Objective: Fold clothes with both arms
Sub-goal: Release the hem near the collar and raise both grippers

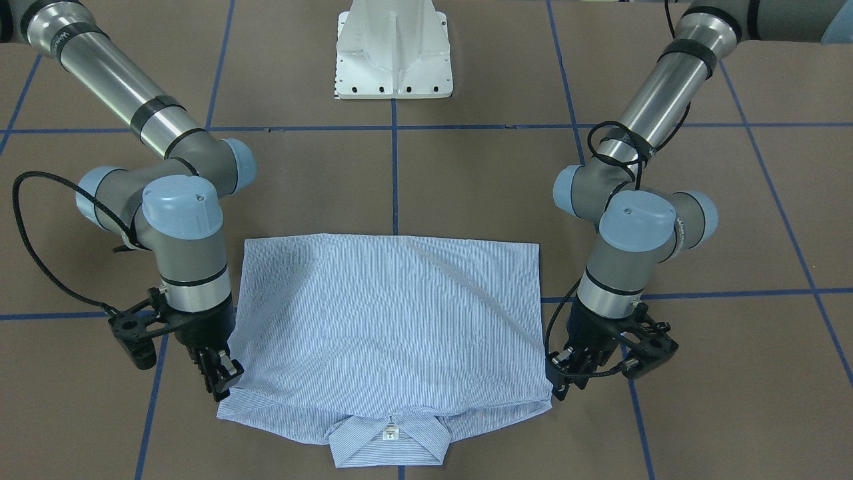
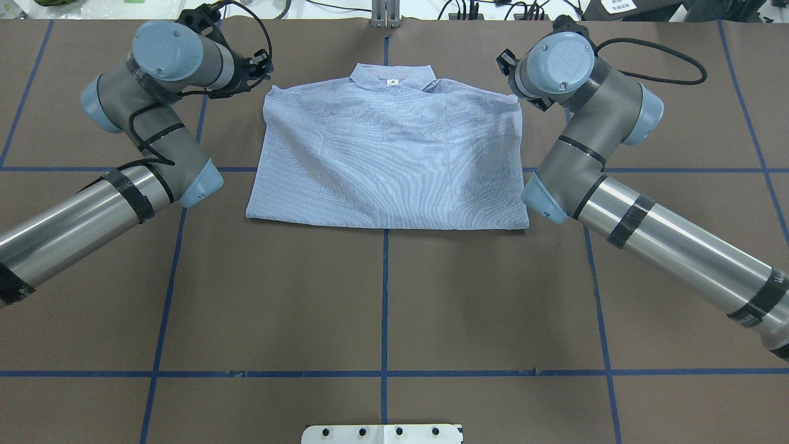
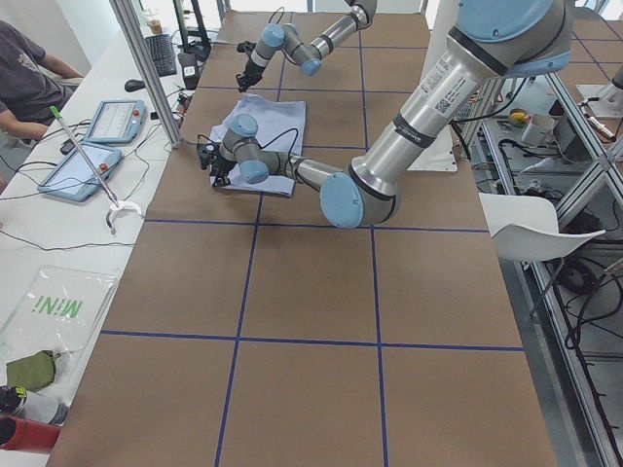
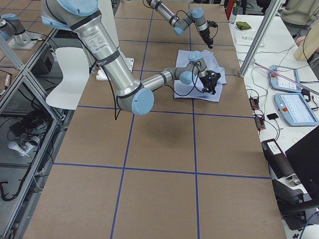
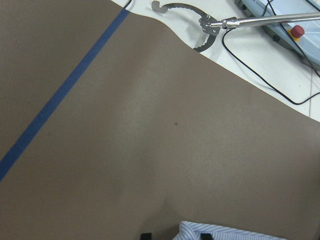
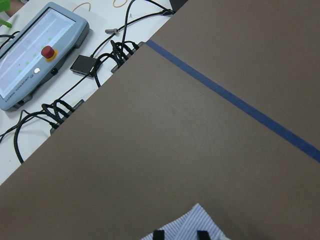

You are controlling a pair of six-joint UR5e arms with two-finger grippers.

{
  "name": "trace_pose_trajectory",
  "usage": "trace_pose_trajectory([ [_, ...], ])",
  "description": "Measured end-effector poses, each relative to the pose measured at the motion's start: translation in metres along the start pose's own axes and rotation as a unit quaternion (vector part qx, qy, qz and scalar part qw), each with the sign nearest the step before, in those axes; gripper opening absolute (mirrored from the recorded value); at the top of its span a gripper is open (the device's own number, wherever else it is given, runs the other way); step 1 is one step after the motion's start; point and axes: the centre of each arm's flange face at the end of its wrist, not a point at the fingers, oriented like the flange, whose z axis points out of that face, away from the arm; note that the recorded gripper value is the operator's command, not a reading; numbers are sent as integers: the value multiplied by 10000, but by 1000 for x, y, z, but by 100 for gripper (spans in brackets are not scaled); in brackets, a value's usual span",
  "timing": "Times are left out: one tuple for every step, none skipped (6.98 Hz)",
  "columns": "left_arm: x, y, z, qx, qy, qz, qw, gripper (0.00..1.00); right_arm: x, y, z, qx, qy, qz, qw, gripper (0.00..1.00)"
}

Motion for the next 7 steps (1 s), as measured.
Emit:
trace_pose_trajectory([
  [-1, -3, -2, 27, 19, 31, 10000, 99, -6, -12, -2, -25, -11, 12, 10000, 100],
  [-5, -4, -9, 22, 75, 50, 10000, 99, -11, -18, -6, -85, -37, 24, 10000, 100],
  [-14, -2, -21, -57, 166, 67, 9998, 99, -14, -18, -16, -222, -112, 31, 9997, 100],
  [-26, 3, -36, -181, 265, 113, 9994, 99, -3, -10, -36, -471, -237, -1, 9986, 100],
  [-37, 5, -51, -235, 362, 222, 9988, 99, 30, 4, -60, -753, -319, -81, 9966, 100],
  [-46, 6, -64, -238, 438, 344, 9982, 99, 76, 24, -82, -1003, -319, -184, 9943, 100],
  [-53, 6, -70, -232, 480, 408, 9977, 99, 119, 46, -97, -1203, -222, -237, 9922, 100],
])
